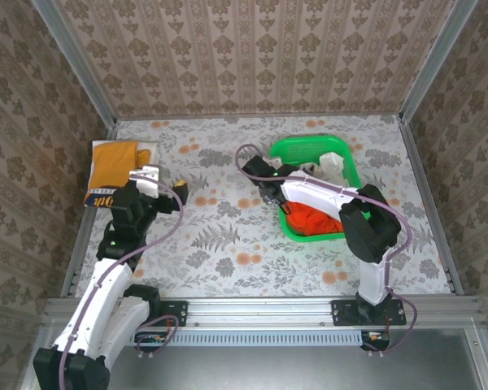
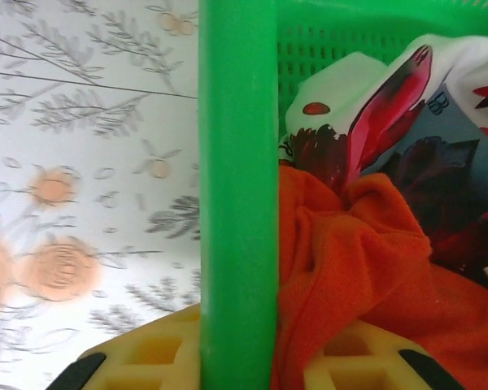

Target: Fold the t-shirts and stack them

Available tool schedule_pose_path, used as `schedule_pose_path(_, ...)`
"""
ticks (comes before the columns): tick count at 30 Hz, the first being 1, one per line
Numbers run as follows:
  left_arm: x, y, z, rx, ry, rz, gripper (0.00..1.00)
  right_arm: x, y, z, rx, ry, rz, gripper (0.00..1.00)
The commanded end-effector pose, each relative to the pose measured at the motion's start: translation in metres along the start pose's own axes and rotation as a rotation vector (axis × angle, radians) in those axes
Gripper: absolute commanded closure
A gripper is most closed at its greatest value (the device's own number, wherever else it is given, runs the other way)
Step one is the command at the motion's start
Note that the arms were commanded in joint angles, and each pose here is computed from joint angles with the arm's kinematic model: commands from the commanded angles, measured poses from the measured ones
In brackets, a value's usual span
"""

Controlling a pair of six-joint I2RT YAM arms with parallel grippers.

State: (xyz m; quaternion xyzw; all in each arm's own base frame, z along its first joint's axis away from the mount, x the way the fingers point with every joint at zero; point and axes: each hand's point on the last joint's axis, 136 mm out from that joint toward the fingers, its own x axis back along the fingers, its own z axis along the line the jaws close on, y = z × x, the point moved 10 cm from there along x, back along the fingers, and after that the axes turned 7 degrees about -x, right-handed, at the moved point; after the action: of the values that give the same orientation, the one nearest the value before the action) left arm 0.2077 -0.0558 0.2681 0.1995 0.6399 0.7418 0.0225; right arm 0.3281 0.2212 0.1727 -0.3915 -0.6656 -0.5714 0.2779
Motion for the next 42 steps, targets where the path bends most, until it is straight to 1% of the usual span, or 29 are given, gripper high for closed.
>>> schedule_pose_path(1,-0.007,0.007,-0.015,-0.028,-0.099,-0.089,0.00,0.003,0.019,-0.039,0.037,-0.074,-0.101,0.90)
schedule_pose_path(3,-0.013,0.009,-0.029,-0.098,-0.157,-0.092,0.00,-0.005,0.023,-0.060,0.075,-0.130,-0.109,0.93)
schedule_pose_path(6,-0.021,0.009,-0.050,-0.218,-0.241,-0.083,0.00,-0.021,0.032,-0.089,0.084,-0.204,-0.119,0.92)
schedule_pose_path(8,-0.026,0.009,-0.063,-0.263,-0.293,-0.082,0.00,-0.031,0.035,-0.109,0.088,-0.236,-0.105,0.92)
schedule_pose_path(14,-0.040,0.006,-0.087,-0.297,-0.374,-0.075,0.00,-0.067,0.036,-0.159,0.075,-0.327,-0.036,0.92)
schedule_pose_path(18,-0.046,0.005,-0.095,-0.317,-0.395,-0.066,0.00,-0.086,0.032,-0.181,0.082,-0.384,0.001,0.92)
schedule_pose_path(22,-0.048,0.005,-0.098,-0.326,-0.397,-0.070,0.00,-0.097,0.033,-0.194,0.119,-0.416,0.009,0.93)
schedule_pose_path(24,-0.049,0.004,-0.098,-0.326,-0.394,-0.069,0.00,-0.102,0.033,-0.200,0.146,-0.436,0.011,0.95)
schedule_pose_path(28,-0.049,0.000,-0.099,-0.330,-0.391,-0.056,0.00,-0.107,0.035,-0.213,0.149,-0.462,0.035,0.96)
schedule_pose_path(38,-0.050,0.000,-0.099,-0.346,-0.390,-0.055,0.00,-0.118,0.044,-0.233,0.157,-0.484,0.046,0.93)
schedule_pose_path(42,-0.051,-0.001,-0.099,-0.346,-0.389,-0.051,0.00,-0.120,0.044,-0.233,0.203,-0.475,0.041,0.92)
